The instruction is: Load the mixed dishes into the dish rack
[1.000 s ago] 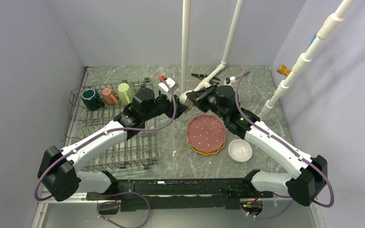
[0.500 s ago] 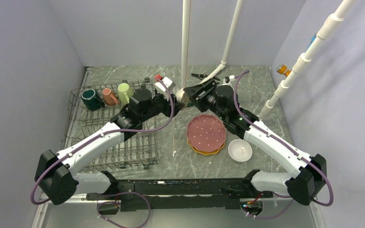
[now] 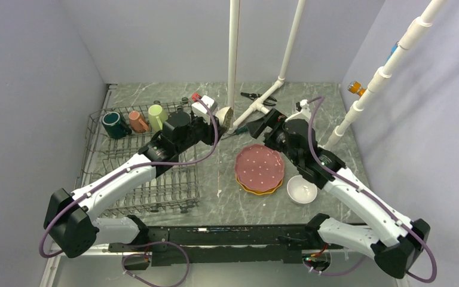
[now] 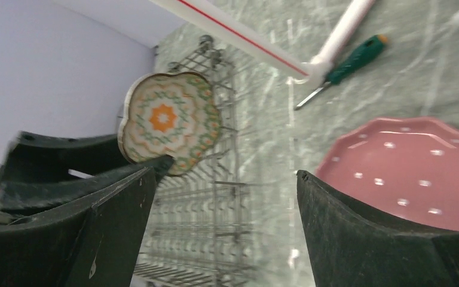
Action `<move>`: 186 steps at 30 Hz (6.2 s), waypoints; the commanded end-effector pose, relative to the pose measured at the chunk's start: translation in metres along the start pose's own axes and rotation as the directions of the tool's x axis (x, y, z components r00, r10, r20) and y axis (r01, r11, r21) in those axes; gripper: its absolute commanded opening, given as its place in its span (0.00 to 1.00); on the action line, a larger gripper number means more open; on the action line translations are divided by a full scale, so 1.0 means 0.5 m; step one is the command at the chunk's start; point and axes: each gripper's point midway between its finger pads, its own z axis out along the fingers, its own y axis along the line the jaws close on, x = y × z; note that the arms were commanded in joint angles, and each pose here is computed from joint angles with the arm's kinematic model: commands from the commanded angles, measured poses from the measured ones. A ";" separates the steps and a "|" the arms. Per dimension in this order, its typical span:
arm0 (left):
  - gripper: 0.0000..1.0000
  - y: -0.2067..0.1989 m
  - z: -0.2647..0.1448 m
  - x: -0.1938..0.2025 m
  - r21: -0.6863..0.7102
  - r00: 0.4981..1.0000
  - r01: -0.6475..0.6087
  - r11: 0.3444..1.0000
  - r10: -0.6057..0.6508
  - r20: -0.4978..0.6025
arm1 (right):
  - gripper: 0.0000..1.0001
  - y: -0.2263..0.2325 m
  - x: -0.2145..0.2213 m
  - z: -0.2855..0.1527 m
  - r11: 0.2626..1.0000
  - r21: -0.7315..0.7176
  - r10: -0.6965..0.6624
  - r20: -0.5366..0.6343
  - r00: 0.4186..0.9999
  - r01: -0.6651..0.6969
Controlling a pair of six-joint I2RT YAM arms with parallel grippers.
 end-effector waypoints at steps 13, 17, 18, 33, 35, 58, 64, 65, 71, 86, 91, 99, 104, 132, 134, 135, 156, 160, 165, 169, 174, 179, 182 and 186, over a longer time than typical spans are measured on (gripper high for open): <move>0.00 0.105 -0.032 -0.042 -0.290 0.997 -0.065 0.955 0.075 0.022 | 0.91 -0.194 -0.008 -0.115 0.929 0.228 -0.303 0.021 0.953 0.290; 0.00 0.124 -0.080 -0.039 -0.355 0.997 -0.057 0.933 0.034 -0.070 | 0.96 -0.217 -0.020 -0.131 0.920 0.259 -0.320 0.059 0.946 0.295; 0.00 0.132 -0.099 -0.039 -0.384 0.996 -0.050 0.922 0.020 -0.081 | 0.96 -0.219 -0.020 -0.132 0.921 0.253 -0.323 0.066 0.944 0.297; 0.00 0.278 -0.471 0.085 -0.789 0.938 -0.242 0.565 -0.073 -0.340 | 0.96 -0.219 0.010 -0.088 0.909 0.204 -0.378 0.038 0.925 0.363; 0.00 0.306 -0.504 0.105 -0.836 0.911 -0.289 0.467 -0.133 -0.390 | 0.97 -0.216 0.016 -0.085 0.910 0.194 -0.377 0.022 0.926 0.366; 0.00 0.383 -0.614 0.331 -0.870 0.664 -0.456 -0.186 -0.722 -0.194 | 0.97 -0.215 0.002 -0.125 0.930 0.163 -0.345 0.077 0.936 0.329; 0.00 0.390 -0.646 0.396 -0.876 0.625 -0.402 -0.268 -0.779 -0.049 | 0.97 -0.217 0.000 -0.126 0.930 0.166 -0.346 0.086 0.934 0.329; 0.00 0.393 -0.652 0.397 -0.871 0.635 -0.400 -0.287 -0.772 -0.037 | 0.97 -0.218 -0.001 -0.125 0.928 0.168 -0.349 0.088 0.933 0.332; 0.00 0.400 -0.649 0.437 -0.877 0.594 -0.359 -0.321 -0.803 0.051 | 0.97 -0.212 -0.001 -0.118 0.927 0.163 -0.355 0.085 0.931 0.339; 0.34 0.423 -0.651 0.483 -0.860 0.523 -0.347 -0.375 -0.838 0.155 | 0.97 -0.214 0.003 -0.112 0.928 0.169 -0.349 0.078 0.934 0.333; 0.96 0.418 -0.649 0.486 -0.871 0.516 -0.327 -0.366 -0.841 0.160 | 0.97 -0.218 0.004 -0.114 0.930 0.172 -0.343 0.082 0.936 0.326; 0.99 0.416 -0.632 0.440 -0.914 0.530 -0.212 -0.346 -0.826 0.190 | 0.97 -0.219 0.004 -0.114 0.927 0.176 -0.348 0.079 0.934 0.331; 1.00 0.415 -0.614 0.377 -0.949 0.560 -0.064 -0.308 -0.798 0.221 | 0.97 -0.219 0.006 -0.112 0.928 0.175 -0.347 0.074 0.935 0.330; 1.00 -0.109 -0.223 -0.114 0.522 0.986 0.164 0.837 -0.144 -0.078 | 0.95 -0.367 -0.018 -0.162 0.725 0.643 -0.312 -0.010 0.950 0.245; 1.00 -0.074 -0.152 -0.112 0.358 0.981 0.189 0.914 -0.156 -0.119 | 0.92 -0.399 -0.003 -0.172 0.663 0.709 -0.293 -0.048 0.955 0.239; 0.99 -0.045 -0.126 -0.107 0.255 0.980 0.176 0.951 -0.145 -0.135 | 0.91 -0.413 0.006 -0.171 0.637 0.733 -0.283 -0.066 0.957 0.239; 0.99 -0.018 -0.006 0.034 -0.043 0.920 -0.297 0.954 0.274 -0.280 | 0.66 -0.556 0.123 -0.093 0.605 0.791 0.029 -0.135 0.990 0.090; 1.00 -0.060 -0.007 0.054 0.001 0.890 -0.370 0.929 0.355 -0.285 | 0.61 -0.574 0.124 -0.093 0.575 0.817 0.056 -0.090 0.994 0.041; 1.00 -0.078 -0.007 0.057 0.025 0.886 -0.379 0.925 0.370 -0.281 | 0.48 -0.594 0.126 -0.093 0.550 0.833 0.095 0.004 0.996 -0.056; 0.99 -0.077 -0.011 0.050 0.016 0.889 -0.379 0.925 0.369 -0.270 | 0.38 -0.607 0.126 -0.092 0.549 0.828 0.115 0.065 0.991 -0.118; 0.99 -0.077 -0.012 0.052 0.020 0.890 -0.379 0.925 0.370 -0.266 | 0.13 -0.603 0.101 -0.105 0.568 0.798 0.110 0.166 0.980 -0.200; 0.99 -0.085 -0.014 0.047 0.035 0.897 -0.360 0.932 0.356 -0.261 | 0.00 -0.545 0.029 -0.132 0.669 0.696 0.079 0.284 0.955 -0.262; 0.99 -0.105 -0.023 0.037 0.080 0.917 -0.313 0.946 0.323 -0.235 | 0.00 -0.487 -0.011 -0.141 0.754 0.584 0.108 0.341 0.934 -0.301; 0.99 -0.166 -0.040 0.013 0.291 0.966 -0.147 0.945 0.201 -0.165 | 0.00 -0.334 -0.029 -0.109 0.893 0.274 0.283 0.273 0.920 -0.356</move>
